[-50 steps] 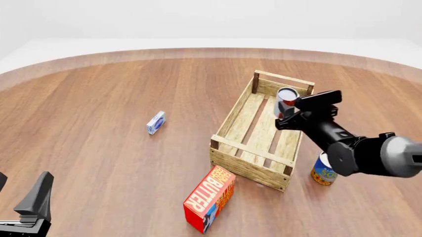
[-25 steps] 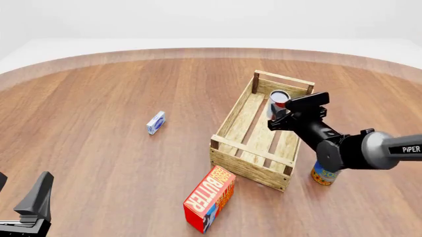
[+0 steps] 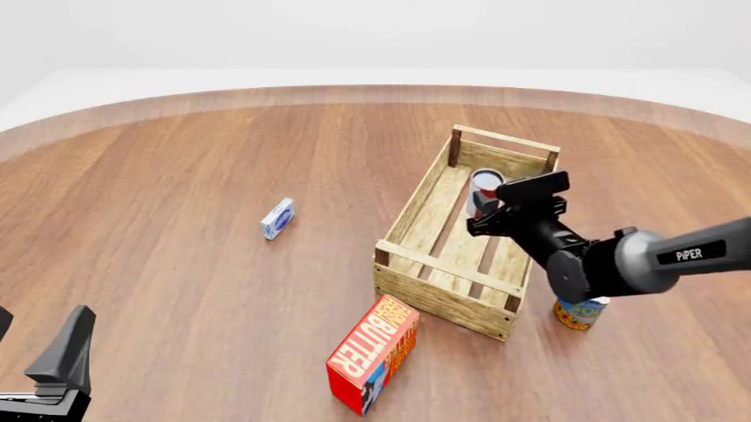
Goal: Pick up the tomato sauce, and put it in the wooden tray.
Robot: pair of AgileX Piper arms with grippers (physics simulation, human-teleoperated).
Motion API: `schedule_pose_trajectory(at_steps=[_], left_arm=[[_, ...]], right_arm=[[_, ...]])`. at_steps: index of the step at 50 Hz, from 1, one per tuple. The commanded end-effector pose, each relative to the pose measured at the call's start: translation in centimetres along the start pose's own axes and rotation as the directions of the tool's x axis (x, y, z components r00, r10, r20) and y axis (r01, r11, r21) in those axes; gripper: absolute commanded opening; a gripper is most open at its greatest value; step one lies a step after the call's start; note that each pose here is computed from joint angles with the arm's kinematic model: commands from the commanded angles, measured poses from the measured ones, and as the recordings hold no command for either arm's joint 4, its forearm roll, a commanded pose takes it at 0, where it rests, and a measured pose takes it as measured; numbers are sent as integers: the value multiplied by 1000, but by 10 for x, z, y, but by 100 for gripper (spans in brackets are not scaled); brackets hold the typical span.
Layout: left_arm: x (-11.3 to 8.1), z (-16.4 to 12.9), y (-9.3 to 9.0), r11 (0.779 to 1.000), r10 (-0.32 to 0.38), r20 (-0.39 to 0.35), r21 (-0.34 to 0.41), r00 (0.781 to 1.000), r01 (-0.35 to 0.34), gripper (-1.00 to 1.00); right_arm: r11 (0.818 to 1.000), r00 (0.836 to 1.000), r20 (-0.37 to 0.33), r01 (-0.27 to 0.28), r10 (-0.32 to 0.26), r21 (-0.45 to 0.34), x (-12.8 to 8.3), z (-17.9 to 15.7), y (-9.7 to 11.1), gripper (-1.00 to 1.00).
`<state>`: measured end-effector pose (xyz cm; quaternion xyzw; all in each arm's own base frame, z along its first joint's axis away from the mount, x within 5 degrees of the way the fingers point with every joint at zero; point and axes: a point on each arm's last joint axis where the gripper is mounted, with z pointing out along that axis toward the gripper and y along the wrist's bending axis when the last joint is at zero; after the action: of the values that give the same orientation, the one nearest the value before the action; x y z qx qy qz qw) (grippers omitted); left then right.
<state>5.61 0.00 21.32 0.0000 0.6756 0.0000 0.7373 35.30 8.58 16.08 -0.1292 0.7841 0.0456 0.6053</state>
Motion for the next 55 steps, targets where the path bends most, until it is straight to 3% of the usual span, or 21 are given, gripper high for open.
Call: schedule_pose_trajectory(at_steps=[1, 55], left_arm=[[0, 0, 0, 1000, 0, 0, 0, 1000, 0, 100], [0, 0, 0, 1000, 0, 0, 0, 1000, 0, 100]], right_arm=[[1000, 1000, -1, -20, 20, 0, 4, 8, 0, -100], [999, 999, -35, -32, 32, 3, 24, 29, 0, -100]])
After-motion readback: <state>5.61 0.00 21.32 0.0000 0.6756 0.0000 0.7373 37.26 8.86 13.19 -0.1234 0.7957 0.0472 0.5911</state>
